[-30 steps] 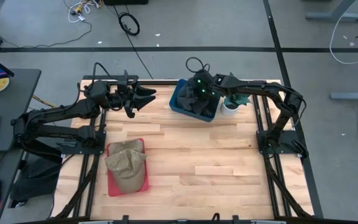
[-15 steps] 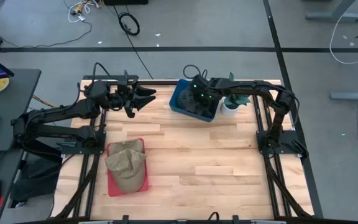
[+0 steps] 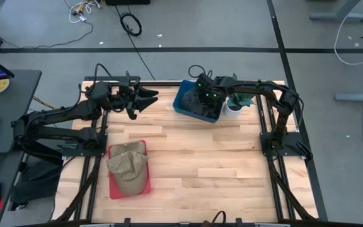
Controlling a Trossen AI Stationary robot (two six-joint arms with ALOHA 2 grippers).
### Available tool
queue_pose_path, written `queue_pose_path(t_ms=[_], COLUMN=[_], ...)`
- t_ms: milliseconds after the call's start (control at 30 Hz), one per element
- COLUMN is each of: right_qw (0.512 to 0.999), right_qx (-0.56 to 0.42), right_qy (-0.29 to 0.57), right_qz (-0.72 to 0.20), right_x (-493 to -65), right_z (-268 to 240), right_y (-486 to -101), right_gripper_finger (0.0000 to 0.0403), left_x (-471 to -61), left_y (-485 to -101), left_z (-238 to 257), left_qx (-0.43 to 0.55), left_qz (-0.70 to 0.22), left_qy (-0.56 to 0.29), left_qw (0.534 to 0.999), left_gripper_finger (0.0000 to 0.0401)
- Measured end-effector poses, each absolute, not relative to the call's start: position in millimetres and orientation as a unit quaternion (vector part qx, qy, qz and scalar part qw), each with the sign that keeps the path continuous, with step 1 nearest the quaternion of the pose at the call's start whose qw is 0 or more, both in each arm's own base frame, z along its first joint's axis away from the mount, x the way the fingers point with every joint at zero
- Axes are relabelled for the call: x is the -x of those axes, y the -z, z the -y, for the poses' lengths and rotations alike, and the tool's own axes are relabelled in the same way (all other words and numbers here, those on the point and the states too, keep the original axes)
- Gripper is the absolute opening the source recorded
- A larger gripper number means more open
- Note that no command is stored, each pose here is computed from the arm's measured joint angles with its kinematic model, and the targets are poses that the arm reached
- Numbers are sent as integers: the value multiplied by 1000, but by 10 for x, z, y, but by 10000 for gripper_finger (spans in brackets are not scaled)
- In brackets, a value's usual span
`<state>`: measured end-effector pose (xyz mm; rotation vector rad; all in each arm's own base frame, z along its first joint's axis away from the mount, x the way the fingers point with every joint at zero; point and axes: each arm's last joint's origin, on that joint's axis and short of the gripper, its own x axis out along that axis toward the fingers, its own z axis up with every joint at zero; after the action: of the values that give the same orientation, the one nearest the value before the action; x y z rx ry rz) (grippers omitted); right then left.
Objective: Pick & Place hat
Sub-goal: Put the black cap into the blue bin
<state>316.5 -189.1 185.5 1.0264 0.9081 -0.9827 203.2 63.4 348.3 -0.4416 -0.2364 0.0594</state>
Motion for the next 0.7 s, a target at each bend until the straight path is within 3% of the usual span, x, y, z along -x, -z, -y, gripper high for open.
queue_pose_path(t_ms=[133, 500, 700], right_qw=[660, 681, 715], right_qx=[-465, -480, -454], right_qy=[434, 399, 377], right_qz=[-400, -383, -375], right_x=[-3142, -3070, -2998], right_z=[1926, 1892, 1845], right_y=[-1856, -2101, -2322], right_gripper_finger=[41, 235, 287], left_x=[-2035, -2035, -2035], left_y=[-3471, -3468, -3468], left_z=[-635, -635, -635], left_qx=[220, 221, 221], left_qz=[111, 110, 110], left_qy=[-31, -31, -31], left_qw=[969, 969, 969], left_gripper_finger=[188, 188, 188])
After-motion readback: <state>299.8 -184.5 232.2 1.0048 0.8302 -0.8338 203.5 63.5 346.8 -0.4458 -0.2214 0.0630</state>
